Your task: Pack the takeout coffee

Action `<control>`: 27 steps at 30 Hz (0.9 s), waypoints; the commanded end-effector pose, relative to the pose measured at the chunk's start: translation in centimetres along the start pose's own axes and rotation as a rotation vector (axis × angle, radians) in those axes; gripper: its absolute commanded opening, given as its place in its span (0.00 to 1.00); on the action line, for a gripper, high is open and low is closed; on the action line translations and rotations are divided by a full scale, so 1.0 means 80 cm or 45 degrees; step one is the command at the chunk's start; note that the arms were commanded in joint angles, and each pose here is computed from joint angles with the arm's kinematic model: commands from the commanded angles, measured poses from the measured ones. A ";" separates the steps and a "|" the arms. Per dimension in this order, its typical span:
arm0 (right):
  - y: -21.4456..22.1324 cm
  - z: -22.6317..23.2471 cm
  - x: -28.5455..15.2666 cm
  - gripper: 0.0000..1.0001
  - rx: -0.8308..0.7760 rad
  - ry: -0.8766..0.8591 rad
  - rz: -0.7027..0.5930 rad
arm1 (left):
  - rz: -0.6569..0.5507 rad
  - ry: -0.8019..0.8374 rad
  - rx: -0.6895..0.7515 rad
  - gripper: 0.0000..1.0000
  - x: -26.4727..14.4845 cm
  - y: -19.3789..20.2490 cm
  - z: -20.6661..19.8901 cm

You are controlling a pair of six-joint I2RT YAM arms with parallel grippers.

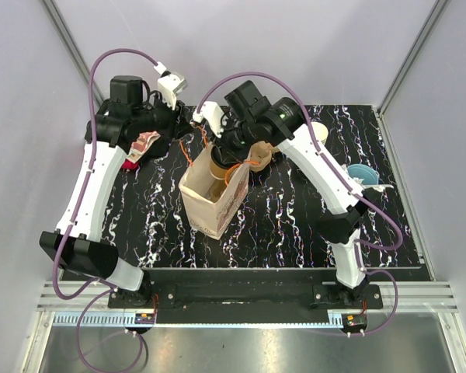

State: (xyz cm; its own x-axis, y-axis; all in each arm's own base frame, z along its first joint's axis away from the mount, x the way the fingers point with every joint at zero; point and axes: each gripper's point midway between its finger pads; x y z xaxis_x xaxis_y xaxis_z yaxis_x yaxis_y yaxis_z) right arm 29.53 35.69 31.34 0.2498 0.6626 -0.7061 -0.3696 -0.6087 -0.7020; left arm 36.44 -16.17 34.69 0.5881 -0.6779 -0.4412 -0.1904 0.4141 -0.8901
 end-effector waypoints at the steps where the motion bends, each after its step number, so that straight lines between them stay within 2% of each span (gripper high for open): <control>1: 0.010 0.003 0.016 0.00 -0.074 -0.034 0.049 | -0.064 0.000 0.002 0.31 0.005 -0.010 0.005; 6: 0.016 -0.005 0.029 0.00 -0.100 -0.015 0.084 | -0.066 0.001 -0.013 0.25 0.008 -0.008 0.005; 17: 0.045 -0.007 0.052 0.00 -0.086 -0.045 0.190 | -0.040 -0.108 -0.067 0.03 0.010 -0.001 0.025; 27: 0.067 -0.022 0.073 0.00 -0.086 -0.004 0.274 | -0.021 -0.148 -0.090 0.00 0.011 0.007 0.033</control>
State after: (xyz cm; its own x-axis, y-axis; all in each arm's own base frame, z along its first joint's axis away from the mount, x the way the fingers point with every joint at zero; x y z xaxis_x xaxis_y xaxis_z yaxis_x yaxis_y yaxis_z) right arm 30.11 35.52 23.95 0.1500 0.5418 -0.8270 -0.3713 -0.7444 -0.5550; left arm 37.86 -15.44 33.48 0.6366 -0.6301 -0.4447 -0.2594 0.3682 -0.8928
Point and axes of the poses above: each gripper's point midway between its finger pads, its own x axis out along the fingers, its own z axis along the line the jaws close on, y = z × x, and after that the axes turned 12 degrees about x, right-handed
